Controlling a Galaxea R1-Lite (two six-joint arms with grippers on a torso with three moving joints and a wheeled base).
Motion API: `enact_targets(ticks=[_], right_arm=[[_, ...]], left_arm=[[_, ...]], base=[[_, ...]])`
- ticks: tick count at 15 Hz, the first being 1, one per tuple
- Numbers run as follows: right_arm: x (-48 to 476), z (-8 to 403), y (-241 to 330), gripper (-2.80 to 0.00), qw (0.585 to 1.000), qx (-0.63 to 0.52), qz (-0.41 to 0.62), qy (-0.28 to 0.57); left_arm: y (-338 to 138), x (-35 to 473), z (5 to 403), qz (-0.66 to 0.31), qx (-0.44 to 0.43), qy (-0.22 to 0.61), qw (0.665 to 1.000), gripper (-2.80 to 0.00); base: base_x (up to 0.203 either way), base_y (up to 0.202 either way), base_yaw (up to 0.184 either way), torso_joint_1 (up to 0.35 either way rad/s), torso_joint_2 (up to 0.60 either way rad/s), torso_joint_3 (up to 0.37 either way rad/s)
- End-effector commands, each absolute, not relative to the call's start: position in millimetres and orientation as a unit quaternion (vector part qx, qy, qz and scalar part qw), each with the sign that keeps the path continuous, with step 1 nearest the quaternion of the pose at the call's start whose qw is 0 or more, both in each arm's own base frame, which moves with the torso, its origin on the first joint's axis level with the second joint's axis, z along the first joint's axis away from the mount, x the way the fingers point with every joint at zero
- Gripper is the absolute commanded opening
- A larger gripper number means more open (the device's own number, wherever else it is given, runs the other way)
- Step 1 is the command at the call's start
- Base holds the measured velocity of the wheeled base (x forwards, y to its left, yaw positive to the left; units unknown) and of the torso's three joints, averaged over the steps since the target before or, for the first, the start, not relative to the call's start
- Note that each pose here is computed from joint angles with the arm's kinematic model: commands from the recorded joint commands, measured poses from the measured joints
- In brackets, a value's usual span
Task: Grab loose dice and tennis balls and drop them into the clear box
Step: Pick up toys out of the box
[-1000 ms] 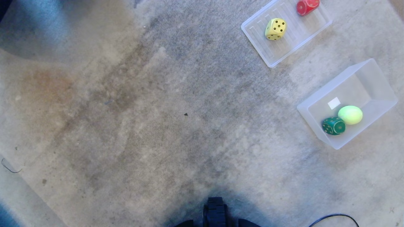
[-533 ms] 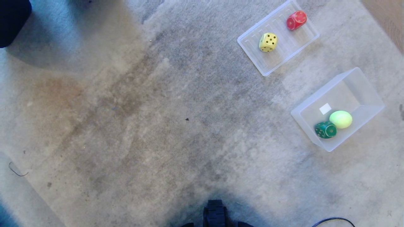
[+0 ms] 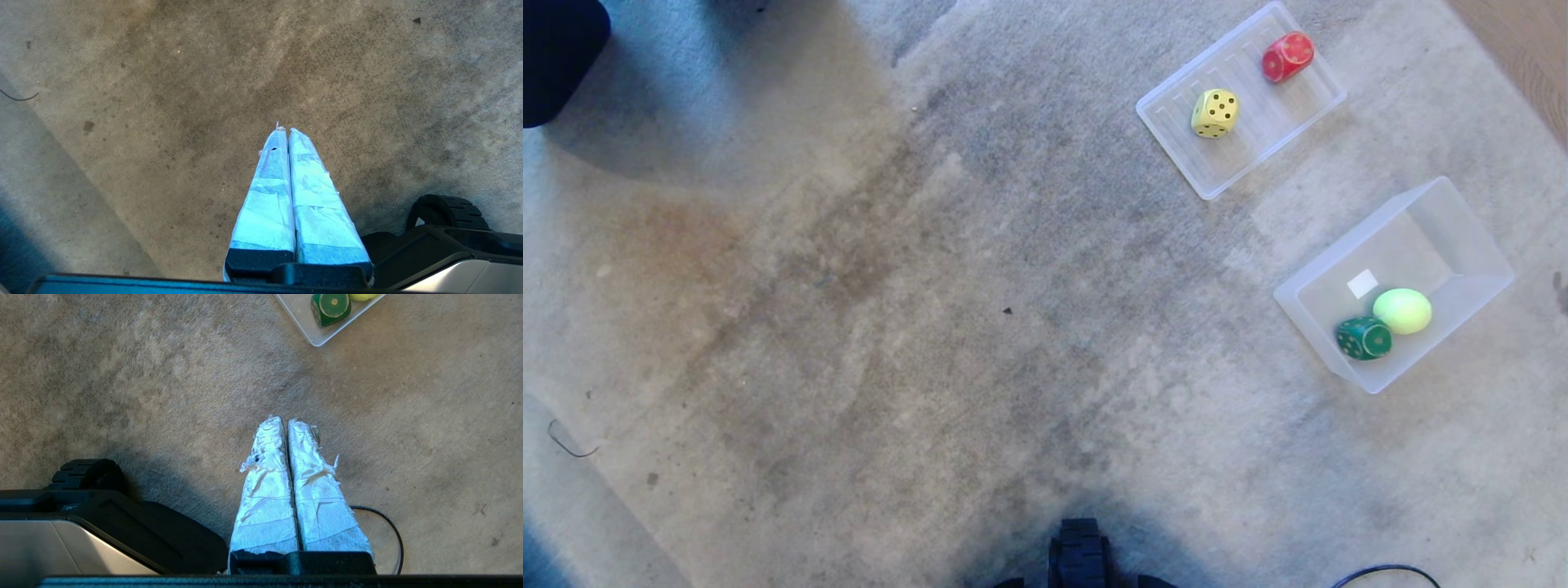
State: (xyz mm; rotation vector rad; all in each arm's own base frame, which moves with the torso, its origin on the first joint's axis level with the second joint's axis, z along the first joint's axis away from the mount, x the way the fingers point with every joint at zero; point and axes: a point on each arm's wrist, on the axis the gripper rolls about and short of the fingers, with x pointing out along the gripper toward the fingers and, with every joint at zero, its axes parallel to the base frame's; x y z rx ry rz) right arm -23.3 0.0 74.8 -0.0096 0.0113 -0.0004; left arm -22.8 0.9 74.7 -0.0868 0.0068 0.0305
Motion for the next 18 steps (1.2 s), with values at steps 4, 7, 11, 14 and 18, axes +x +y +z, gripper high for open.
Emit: enact_targets(ticks=[4,7,11,14,18], right_arm=[[-23.3,74.8,0.0,-2.80,1.000,-0.004,-0.001,0.006],[-23.3,74.8,0.0,-2.80,1.000,-0.003,-0.001,0.006],[-23.3,74.8,0.0,-2.80,1.000,-0.003,-0.001,0.006],[-23.3,74.8,0.0,-2.80,1.000,-0.003,-0.001,0.006],[-23.3,74.8,0.0,-2.80,1.000,-0.005,-0.001,0.006]], left_arm=[[0.9,-22.8,74.7,0.014,-0.043,0.003,0.999,-2.80],[1.0,-22.8,74.7,0.015,-0.045,0.003,0.999,-2.80],[1.0,-22.8,74.9,0.015,-0.047,0.002,0.999,-2.80],[0.9,-22.8,74.7,0.015,-0.046,0.003,0.999,-2.80],[0.9,-22.8,74.9,0.013,-0.041,0.003,0.999,-2.80]], base=[[0.000,0.000,0.000,0.000,0.00,0.000],[0.000,0.000,0.000,0.000,0.00,0.000],[0.000,0.000,0.000,0.000,0.00,0.000],[0.000,0.000,0.000,0.000,0.00,0.000],[0.016,0.000,-0.002,0.000,0.00,0.002]])
